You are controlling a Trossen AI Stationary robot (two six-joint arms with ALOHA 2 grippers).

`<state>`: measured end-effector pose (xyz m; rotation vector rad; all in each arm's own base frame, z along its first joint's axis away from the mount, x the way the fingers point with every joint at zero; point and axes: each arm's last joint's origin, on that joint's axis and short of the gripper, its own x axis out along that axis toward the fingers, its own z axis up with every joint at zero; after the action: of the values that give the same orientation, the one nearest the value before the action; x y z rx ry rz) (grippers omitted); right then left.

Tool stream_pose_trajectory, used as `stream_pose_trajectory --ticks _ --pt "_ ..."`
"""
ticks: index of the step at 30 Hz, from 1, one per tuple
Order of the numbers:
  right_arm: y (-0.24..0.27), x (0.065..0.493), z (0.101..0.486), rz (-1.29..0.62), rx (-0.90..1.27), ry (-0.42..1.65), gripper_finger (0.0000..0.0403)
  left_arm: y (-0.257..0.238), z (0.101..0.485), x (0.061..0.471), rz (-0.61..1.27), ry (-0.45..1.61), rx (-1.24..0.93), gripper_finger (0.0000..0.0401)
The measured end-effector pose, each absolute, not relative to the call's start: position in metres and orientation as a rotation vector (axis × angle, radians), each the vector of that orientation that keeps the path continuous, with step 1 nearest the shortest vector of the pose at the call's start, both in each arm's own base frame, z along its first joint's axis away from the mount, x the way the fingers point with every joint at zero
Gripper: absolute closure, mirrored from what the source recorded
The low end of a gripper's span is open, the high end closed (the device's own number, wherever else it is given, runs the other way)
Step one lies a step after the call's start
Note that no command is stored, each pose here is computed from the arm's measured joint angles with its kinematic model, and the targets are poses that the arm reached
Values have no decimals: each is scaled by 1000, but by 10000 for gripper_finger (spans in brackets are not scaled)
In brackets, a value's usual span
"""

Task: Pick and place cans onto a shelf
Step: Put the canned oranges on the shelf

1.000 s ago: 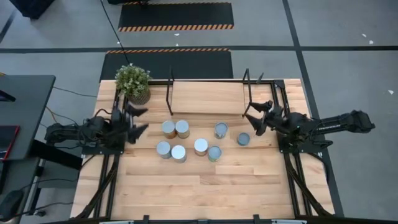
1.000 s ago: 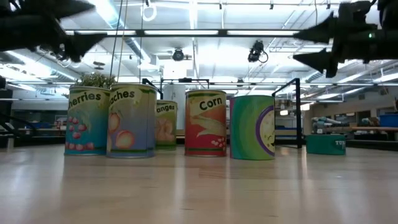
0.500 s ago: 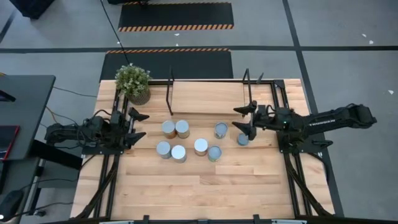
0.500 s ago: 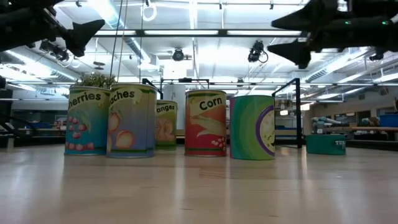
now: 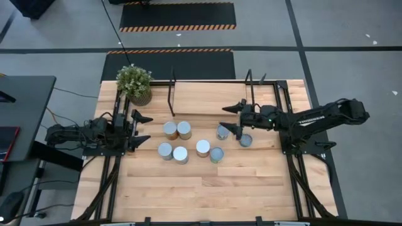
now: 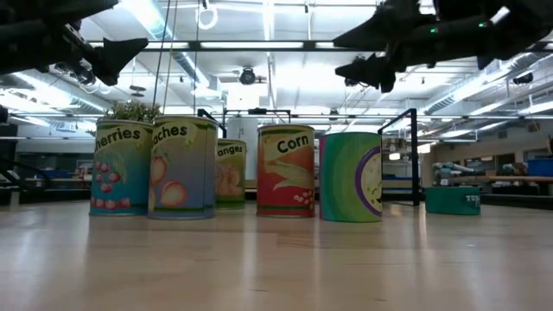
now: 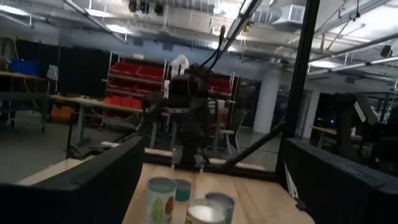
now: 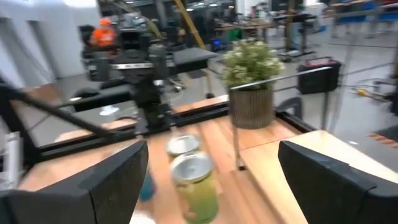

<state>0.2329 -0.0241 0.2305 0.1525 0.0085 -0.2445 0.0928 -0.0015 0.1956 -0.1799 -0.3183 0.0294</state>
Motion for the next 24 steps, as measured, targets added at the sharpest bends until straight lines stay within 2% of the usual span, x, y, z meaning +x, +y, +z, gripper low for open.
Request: stream_pose_trajectory --ticks 3,8,17,24 --pt "-25 238 227 -239 154 26 35 0 200 91 86 -372 -124 12" --pt "-15 248 229 -28 131 94 35 1 199 91 136 -362 -114 12" --pt "10 287 222 -28 19 482 35 1 197 94 129 -330 -159 12" --pt "24 319 219 29 -78 670 35 1 197 94 131 -328 -146 12"
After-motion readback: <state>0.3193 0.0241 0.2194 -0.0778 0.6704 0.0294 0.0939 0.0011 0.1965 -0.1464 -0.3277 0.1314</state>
